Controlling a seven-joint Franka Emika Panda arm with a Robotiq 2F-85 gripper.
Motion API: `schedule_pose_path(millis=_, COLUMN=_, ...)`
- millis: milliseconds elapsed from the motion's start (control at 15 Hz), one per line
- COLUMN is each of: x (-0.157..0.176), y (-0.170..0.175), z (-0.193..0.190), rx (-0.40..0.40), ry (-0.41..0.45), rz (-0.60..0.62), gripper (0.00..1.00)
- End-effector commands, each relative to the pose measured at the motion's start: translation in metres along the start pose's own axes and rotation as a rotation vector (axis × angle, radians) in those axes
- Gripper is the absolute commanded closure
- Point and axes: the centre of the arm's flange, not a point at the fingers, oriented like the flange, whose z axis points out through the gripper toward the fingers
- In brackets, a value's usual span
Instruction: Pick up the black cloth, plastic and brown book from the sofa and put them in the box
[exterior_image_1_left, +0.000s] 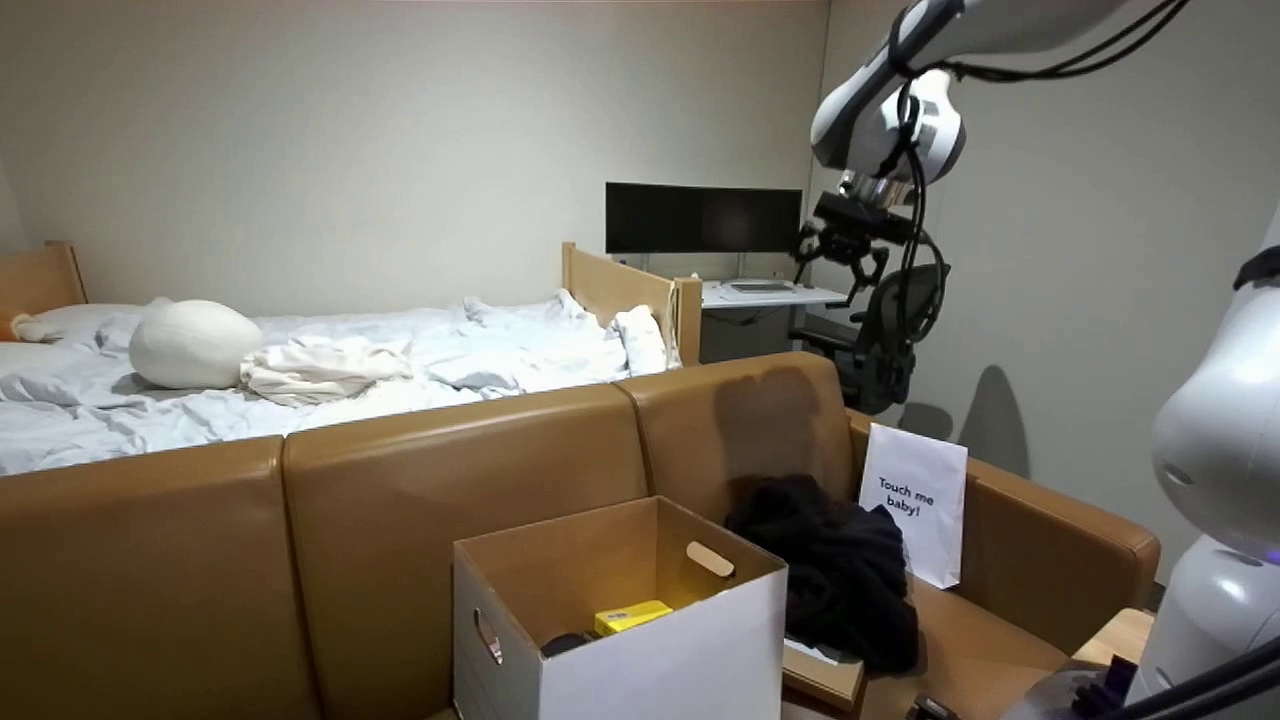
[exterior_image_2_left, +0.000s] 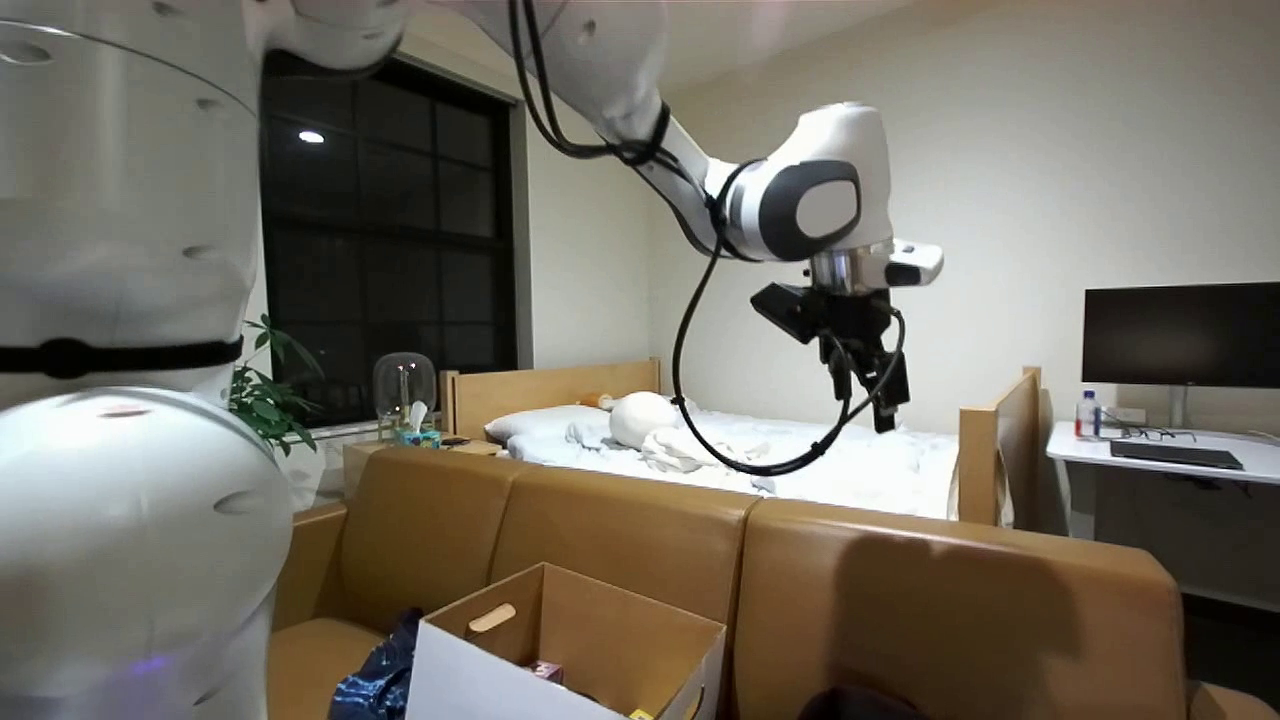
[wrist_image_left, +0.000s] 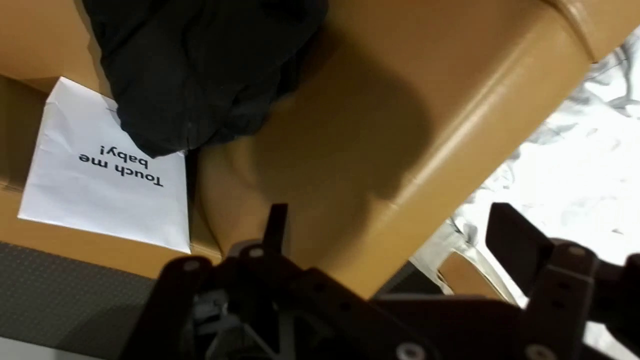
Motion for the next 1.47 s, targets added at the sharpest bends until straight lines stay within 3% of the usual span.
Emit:
schedule_pose_path(millis=0, x=0.047, y=0.006, z=0.089, rx=-0.102, ry=-0.103, rz=0.079, gripper=0.00)
schedule_pose_path(millis=133, x=0.055, y=0.017, z=0.106, rx=-0.145, ry=-0.178, rz=0.066, gripper=0.00)
schedule_pose_path(millis=200, x=0.023, y=0.021, z=0.097, rx=-0.134, ry=-0.125, rz=0.047, gripper=0.00)
schedule_pose_path(millis=333, x=0.035, y=0.025, z=0.115, rx=-0.163, ry=-0.158, rz=0.054, gripper=0.00)
schedule_pose_path(millis=533, x=0.041, y=0.022, z=0.111, rx=-0.162, ry=-0.160, rz=0.053, gripper=0.00)
schedule_pose_path(millis=867, x=0.039, y=-0.008, z=0.231, rx=-0.196, ry=-0.413, rz=0.139, gripper=0.00)
schedule_pose_path(millis=1200, x=0.041, y=0.004, z=0.358, rx=-0.216, ry=-0.460, rz=0.392, gripper=0.00)
schedule_pose_path(millis=1400, x=0.038, y=0.028, z=0.424, rx=-0.298, ry=-0.543, rz=0.506, gripper=0.00)
